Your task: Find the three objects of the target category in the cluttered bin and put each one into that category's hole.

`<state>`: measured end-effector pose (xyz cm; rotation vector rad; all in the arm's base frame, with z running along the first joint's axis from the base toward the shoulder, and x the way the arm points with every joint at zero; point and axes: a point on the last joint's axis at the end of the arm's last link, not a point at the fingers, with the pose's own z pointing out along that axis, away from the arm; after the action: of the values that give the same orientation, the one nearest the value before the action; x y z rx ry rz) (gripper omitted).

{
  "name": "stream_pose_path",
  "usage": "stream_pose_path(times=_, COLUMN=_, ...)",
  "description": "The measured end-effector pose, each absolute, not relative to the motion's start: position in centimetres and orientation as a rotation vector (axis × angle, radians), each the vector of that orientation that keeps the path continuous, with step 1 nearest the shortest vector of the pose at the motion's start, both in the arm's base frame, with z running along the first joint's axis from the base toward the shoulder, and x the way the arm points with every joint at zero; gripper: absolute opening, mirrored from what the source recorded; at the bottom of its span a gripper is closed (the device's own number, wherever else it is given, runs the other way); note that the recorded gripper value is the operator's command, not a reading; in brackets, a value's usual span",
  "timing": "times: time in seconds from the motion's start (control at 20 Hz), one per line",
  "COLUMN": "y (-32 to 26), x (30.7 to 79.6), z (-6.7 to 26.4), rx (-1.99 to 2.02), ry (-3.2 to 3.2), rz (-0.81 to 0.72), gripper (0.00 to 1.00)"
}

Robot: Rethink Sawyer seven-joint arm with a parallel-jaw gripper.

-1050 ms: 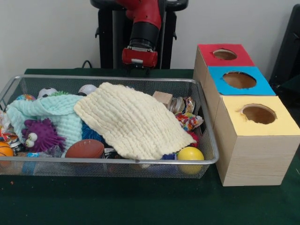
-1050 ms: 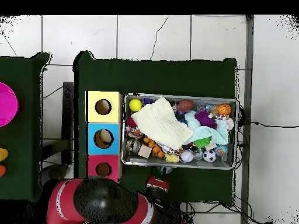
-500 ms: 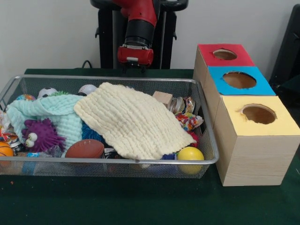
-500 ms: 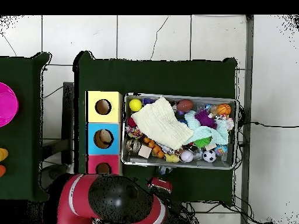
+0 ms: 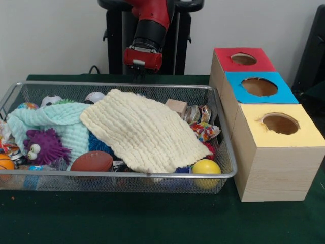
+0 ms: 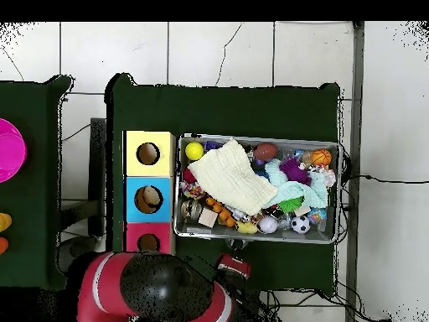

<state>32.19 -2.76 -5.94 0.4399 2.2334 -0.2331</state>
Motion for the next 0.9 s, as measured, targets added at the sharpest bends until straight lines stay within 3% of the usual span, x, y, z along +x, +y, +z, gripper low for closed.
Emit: stream_pose_path(times=0.9, y=-2.76, x=31.16, z=-5.22, rx=0.507, ry=2.290, rz=-0.322, gripper=0.00)
